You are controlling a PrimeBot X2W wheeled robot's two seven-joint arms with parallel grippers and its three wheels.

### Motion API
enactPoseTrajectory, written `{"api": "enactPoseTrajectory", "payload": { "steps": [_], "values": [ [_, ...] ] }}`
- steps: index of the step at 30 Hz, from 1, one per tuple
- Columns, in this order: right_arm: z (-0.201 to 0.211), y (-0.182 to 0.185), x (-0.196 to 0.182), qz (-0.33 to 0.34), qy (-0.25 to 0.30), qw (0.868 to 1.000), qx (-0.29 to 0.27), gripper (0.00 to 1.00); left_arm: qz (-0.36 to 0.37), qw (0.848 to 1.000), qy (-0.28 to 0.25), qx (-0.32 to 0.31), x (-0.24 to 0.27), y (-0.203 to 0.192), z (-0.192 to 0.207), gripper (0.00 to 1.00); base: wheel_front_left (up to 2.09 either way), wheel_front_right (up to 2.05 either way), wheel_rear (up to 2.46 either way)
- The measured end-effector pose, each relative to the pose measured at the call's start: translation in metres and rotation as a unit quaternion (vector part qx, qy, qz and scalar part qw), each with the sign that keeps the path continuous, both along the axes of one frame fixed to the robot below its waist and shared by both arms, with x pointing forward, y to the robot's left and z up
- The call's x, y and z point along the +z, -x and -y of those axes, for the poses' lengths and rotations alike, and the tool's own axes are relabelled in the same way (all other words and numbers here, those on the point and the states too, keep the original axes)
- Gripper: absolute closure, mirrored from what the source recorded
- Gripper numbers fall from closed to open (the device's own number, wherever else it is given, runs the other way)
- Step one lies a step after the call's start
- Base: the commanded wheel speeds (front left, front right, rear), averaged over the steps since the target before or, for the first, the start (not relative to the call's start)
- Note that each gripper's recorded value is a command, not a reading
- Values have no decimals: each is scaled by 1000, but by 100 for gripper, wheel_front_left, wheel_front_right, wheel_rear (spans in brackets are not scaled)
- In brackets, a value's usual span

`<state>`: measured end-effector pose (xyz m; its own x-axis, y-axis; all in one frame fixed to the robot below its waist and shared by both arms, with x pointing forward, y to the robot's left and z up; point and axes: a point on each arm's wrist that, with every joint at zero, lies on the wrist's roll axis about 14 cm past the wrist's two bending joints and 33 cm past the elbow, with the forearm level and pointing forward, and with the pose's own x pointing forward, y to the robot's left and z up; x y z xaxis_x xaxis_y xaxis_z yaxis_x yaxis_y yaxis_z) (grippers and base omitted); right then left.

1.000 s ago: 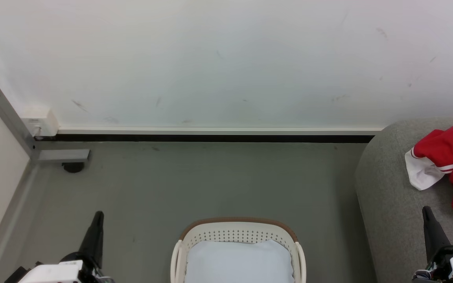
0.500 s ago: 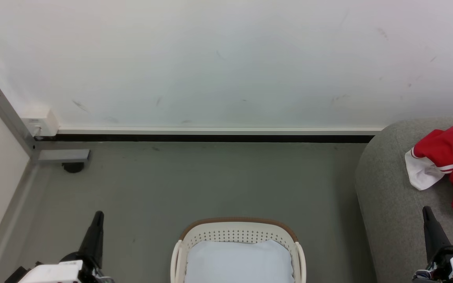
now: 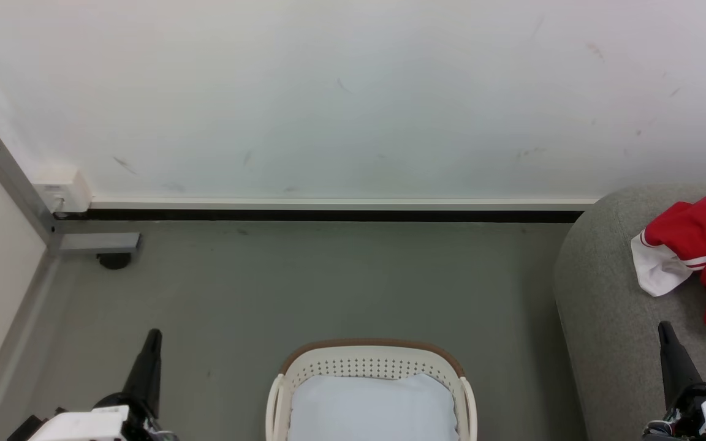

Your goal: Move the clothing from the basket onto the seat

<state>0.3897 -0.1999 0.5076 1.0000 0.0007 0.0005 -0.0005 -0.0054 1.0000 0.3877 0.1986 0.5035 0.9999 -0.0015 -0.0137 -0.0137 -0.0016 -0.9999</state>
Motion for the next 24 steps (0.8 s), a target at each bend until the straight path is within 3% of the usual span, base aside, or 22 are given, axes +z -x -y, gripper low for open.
{"api": "enactPoseTrajectory", "payload": {
  "steps": [24],
  "values": [
    [0,0,0,0,0,1000,1,100,0,1000,0,0,0,0,0,100,0,0,0]
  ]
}}
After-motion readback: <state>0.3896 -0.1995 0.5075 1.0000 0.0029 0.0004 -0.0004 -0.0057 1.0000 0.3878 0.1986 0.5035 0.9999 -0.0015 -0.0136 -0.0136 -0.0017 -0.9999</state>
